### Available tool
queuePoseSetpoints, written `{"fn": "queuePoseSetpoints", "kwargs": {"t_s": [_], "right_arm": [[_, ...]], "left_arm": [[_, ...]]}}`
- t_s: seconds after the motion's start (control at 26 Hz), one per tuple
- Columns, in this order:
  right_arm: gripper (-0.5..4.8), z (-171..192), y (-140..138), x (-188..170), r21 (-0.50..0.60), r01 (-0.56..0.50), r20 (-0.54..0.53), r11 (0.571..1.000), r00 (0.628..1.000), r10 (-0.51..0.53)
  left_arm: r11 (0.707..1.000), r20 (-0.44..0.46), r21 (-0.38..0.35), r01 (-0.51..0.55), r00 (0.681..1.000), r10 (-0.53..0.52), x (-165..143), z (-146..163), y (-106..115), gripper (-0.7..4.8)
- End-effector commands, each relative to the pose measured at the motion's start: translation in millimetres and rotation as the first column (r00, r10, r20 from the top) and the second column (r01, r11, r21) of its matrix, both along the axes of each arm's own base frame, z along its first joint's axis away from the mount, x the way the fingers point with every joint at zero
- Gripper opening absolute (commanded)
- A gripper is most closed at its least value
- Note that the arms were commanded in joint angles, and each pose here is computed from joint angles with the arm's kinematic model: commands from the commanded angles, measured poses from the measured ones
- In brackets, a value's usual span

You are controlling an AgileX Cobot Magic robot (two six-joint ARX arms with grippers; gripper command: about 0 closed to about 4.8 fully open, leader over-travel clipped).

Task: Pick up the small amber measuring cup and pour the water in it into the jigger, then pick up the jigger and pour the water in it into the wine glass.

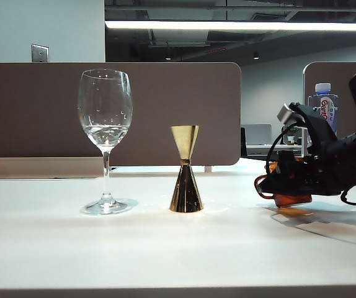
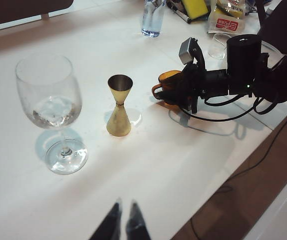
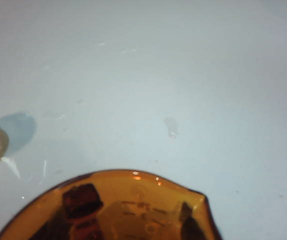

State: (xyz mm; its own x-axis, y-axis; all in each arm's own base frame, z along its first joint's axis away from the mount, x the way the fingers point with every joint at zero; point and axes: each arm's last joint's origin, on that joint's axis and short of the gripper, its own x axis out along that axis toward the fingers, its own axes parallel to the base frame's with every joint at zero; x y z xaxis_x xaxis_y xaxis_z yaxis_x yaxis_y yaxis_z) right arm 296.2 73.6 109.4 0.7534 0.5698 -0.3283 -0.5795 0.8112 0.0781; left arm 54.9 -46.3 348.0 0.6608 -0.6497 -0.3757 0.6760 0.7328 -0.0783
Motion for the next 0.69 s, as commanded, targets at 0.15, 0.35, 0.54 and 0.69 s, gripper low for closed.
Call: {"fn": "queuePoseSetpoints", "kwargs": {"t_s": [0.15,0.35,0.54,0.69], "right_arm": [[2.12,3.1,1.0,1.4,0.007,-0.007,0.019,1.000,1.000,0.007],[2.67,2.7,1.3,1.0,0.006,-0.007,0.015,1.000,1.000,0.007],[2.82,2.6,1.3,1.1,0.001,0.005,0.016,1.000,1.000,-0.005],[3.39,2.3,-0.8,2.4,-0.028,0.084,0.023,0.996,0.996,-0.083]], "left_arm": [[1.000,0.014,-0.008,0.005,1.000,-0.005,0.0,2.1,-0.2,0.26],[1.000,0.014,-0.008,0.005,1.000,-0.005,0.0,2.1,-0.2,0.26],[1.000,0.014,-0.008,0.005,1.000,-0.005,0.0,2.1,-0.2,0.26],[1.000,0.014,-0.008,0.005,1.000,-0.005,0.0,2.1,-0.2,0.26]]}}
